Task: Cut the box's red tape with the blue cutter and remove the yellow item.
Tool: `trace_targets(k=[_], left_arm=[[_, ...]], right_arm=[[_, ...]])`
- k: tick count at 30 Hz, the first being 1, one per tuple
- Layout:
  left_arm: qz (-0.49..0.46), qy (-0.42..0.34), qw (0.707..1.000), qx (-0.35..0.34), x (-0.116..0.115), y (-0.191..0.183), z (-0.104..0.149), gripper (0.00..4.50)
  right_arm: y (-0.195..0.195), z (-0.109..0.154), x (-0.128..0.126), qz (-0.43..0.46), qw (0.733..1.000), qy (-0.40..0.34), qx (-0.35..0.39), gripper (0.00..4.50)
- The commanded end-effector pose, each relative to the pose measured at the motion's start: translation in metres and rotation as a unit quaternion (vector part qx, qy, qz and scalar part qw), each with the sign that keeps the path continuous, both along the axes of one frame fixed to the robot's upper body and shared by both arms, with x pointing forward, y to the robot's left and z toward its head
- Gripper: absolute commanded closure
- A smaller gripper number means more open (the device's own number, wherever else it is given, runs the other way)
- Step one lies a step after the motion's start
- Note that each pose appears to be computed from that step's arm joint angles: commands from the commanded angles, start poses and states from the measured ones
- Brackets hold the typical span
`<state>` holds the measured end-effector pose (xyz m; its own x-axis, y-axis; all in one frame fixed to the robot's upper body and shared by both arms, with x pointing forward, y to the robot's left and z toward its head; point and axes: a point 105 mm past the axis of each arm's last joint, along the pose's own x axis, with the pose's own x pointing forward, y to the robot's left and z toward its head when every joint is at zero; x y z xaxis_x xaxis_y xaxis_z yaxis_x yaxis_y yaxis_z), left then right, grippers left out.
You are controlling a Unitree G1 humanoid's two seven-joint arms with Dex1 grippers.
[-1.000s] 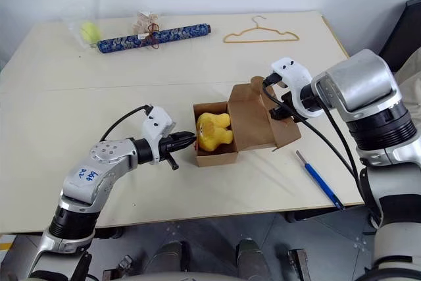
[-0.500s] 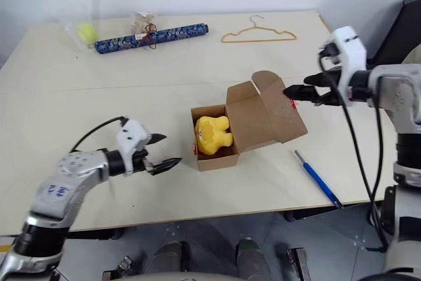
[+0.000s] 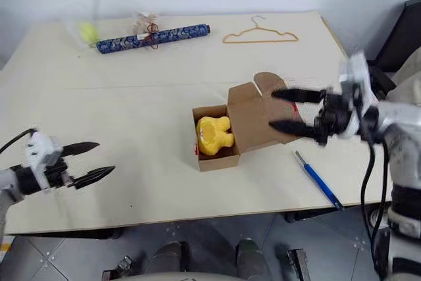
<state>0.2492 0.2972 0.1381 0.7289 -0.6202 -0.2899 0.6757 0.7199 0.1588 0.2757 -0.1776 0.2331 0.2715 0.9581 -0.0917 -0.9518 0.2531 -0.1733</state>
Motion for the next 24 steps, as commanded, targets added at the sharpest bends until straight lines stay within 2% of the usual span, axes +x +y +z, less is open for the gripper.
trace_targets(k=[1,5,8,10,13,16,20,24], left_arm=[[-0.026,-0.013,0.999,-0.017,-0.012,-0.004,0.020,0.02],[-0.079,-0.015,0.996,-0.043,-0.009,-0.035,0.044,0.02],[-0.162,-0.020,0.985,-0.054,0.005,-0.083,0.076,0.02],[-0.219,-0.015,0.975,-0.036,0.015,-0.116,0.092,0.02],[-0.276,0.011,0.961,-0.007,0.034,-0.163,0.101,0.02],[-0.307,0.021,0.951,0.035,0.055,-0.208,0.096,0.02],[-0.307,0.016,0.949,0.066,0.078,-0.248,0.084,0.02],[-0.298,-0.006,0.941,0.159,0.101,-0.273,0.052,0.02]], right_arm=[[0.001,0.010,-0.012,0.020,0.996,-0.080,-0.016,0.04],[-0.005,0.010,-0.018,0.010,0.995,-0.094,-0.022,0.04],[-0.011,0.012,-0.020,-0.004,0.994,-0.100,-0.033,0.04],[-0.018,0.017,-0.017,-0.026,0.993,-0.109,-0.035,0.04],[-0.031,0.026,-0.010,-0.061,0.990,-0.120,-0.039,0.04],[-0.041,0.032,-0.007,-0.083,0.987,-0.128,-0.051,0.04],[-0.047,0.037,-0.008,-0.101,0.985,-0.131,-0.057,0.04],[-0.045,0.032,-0.021,-0.108,0.986,-0.114,-0.060,0.04]])
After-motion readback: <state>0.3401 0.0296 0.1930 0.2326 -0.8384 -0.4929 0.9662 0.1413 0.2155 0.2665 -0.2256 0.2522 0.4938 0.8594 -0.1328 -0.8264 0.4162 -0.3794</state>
